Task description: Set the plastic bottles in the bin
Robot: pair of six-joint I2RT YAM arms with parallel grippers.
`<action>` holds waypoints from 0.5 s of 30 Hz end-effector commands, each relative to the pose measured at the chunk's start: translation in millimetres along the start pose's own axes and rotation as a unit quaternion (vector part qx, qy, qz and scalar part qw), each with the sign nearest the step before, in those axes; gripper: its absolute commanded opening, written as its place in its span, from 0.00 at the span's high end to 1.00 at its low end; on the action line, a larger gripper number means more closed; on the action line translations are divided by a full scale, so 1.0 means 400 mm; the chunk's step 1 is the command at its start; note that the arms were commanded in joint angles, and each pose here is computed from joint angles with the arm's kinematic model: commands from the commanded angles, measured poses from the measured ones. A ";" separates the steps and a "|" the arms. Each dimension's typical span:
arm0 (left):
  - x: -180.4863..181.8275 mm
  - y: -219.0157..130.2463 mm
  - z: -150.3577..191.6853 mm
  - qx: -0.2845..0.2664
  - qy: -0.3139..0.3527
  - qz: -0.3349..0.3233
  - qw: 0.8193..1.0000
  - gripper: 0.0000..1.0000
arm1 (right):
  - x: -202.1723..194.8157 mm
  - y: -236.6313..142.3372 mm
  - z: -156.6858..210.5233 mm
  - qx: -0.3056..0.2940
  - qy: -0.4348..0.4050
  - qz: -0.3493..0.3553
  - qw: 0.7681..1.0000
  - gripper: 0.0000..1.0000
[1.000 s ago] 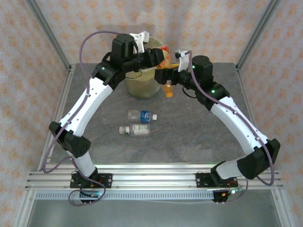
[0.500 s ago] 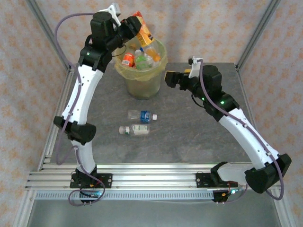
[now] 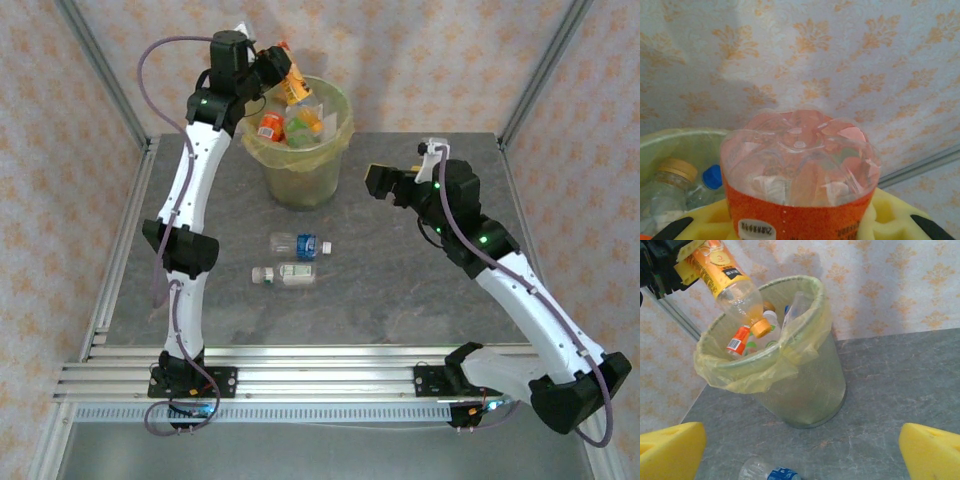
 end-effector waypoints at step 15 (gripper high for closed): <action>0.005 0.088 0.066 0.047 -0.014 0.082 0.995 0.65 | -0.034 0.004 0.022 0.006 0.014 0.032 0.999 0.01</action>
Point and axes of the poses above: each hand's point on the last joint's axis, 136 mm out from that joint toward the fingers, its own y axis out along the fingers, its own x axis along the line the jaws close on, z = x × y, the point moved 3 cm from there along -y, back along the fingers, and after that the axes turned 12 degrees about y, right-handed, at the moved point
